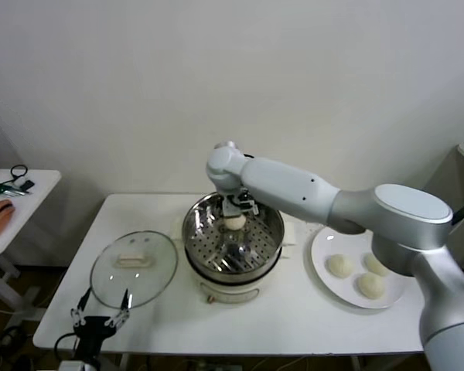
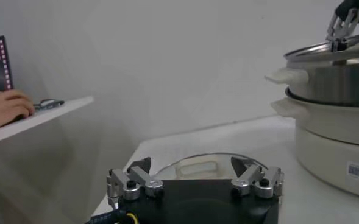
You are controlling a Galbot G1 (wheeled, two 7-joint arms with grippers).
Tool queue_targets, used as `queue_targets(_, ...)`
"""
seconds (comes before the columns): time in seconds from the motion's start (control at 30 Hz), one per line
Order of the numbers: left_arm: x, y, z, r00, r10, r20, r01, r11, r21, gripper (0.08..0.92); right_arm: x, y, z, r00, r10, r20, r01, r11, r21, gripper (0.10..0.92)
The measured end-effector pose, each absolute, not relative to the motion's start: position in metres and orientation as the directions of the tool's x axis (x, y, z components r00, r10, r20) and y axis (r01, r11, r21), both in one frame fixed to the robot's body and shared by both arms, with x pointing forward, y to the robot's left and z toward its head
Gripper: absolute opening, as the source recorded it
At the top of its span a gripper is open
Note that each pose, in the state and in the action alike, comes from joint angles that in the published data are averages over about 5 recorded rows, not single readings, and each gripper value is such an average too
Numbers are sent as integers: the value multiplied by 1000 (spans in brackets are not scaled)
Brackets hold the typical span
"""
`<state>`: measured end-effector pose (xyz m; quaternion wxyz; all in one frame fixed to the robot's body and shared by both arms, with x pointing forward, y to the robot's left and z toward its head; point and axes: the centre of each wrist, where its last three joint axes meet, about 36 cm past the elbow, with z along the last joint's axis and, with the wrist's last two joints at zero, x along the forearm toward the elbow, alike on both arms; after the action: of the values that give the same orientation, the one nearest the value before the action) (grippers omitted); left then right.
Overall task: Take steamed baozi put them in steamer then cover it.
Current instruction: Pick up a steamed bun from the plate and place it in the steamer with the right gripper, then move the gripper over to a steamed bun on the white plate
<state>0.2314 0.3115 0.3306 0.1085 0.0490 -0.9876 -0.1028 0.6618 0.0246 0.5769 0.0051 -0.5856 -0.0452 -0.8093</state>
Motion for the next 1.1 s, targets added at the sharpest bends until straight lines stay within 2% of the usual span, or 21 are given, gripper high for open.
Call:
queue_targets(0.13, 231, 312, 330, -971, -119, 205, -75, 974, 212, 823, 662, 25, 579, -324, 41, 945, 75, -995, 69, 817)
queue_targets(0.4, 229, 312, 329, -971, -119, 208, -75, 975, 212, 823, 661, 19, 596, -348, 25, 937, 97, -993, 63, 823)
queue_targets(0.63, 228, 312, 330, -971, -121, 208, -75, 974, 216, 823, 665, -8, 635, -354, -5, 935, 69, -997, 21, 823)
queue_targets(0.87, 230, 312, 334, -972, -118, 201, -72, 972, 225, 823, 674, -78, 667, -307, -104, 946, -59, -990, -128, 823)
queue_targets(1.1, 231, 312, 337, -974, -116, 197, -69, 971, 229, 823, 679, -177, 676, -294, -198, 935, -331, -897, -294, 823)
